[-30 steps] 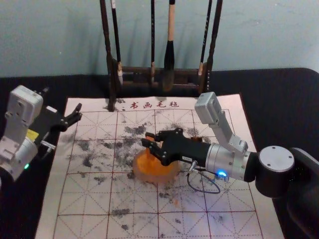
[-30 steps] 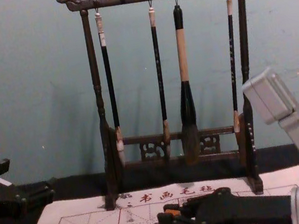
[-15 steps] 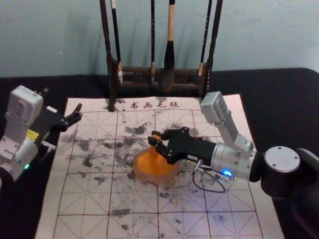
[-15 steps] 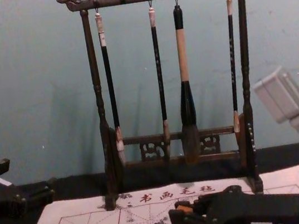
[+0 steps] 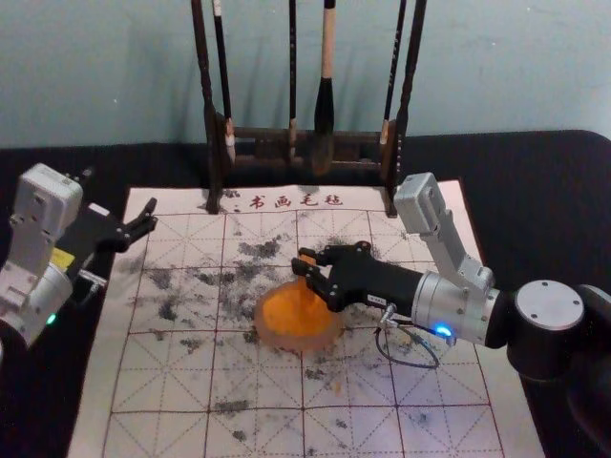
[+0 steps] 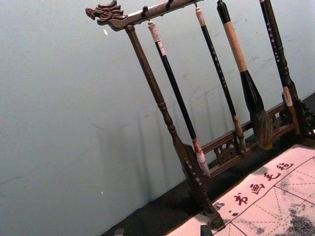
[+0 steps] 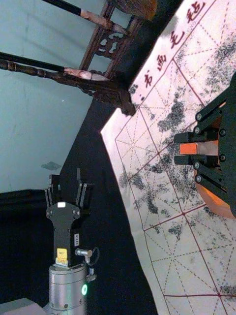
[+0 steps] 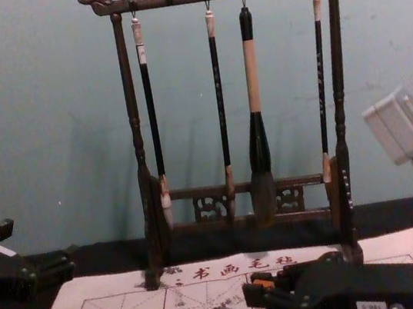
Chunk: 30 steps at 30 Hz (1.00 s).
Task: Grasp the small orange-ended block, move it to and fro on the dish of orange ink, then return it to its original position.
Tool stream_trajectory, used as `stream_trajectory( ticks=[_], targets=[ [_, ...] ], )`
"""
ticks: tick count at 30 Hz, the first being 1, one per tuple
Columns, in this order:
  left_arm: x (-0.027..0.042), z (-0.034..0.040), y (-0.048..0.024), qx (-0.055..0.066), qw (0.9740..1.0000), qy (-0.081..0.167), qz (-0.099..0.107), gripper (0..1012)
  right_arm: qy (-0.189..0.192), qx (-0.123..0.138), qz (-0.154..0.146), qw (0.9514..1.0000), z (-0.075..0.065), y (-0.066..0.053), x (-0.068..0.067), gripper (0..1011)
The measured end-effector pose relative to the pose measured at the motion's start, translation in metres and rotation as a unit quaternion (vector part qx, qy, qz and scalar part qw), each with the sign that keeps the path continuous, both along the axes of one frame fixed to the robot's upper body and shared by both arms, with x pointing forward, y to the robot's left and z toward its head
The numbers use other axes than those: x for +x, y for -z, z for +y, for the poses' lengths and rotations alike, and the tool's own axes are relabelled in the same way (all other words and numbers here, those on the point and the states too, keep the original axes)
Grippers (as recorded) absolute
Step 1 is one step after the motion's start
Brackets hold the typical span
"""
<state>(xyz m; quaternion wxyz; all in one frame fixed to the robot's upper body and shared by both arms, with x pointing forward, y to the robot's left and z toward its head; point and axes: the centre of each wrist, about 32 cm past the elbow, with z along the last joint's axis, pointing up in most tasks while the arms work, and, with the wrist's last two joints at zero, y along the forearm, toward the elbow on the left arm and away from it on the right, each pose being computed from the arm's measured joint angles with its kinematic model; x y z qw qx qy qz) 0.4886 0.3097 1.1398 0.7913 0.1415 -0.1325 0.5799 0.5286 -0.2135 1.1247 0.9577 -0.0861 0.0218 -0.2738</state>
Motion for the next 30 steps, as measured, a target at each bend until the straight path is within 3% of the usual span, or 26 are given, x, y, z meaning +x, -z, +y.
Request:
stream_trajectory(
  ticks=[30],
  targets=[
    [0.0000, 0.0000, 0.0000, 0.000, 1.0000, 0.000, 0.000, 1002, -0.011, 0.011, 0.017, 0.9997, -0.009, -0.003, -0.017, 129]
  ],
)
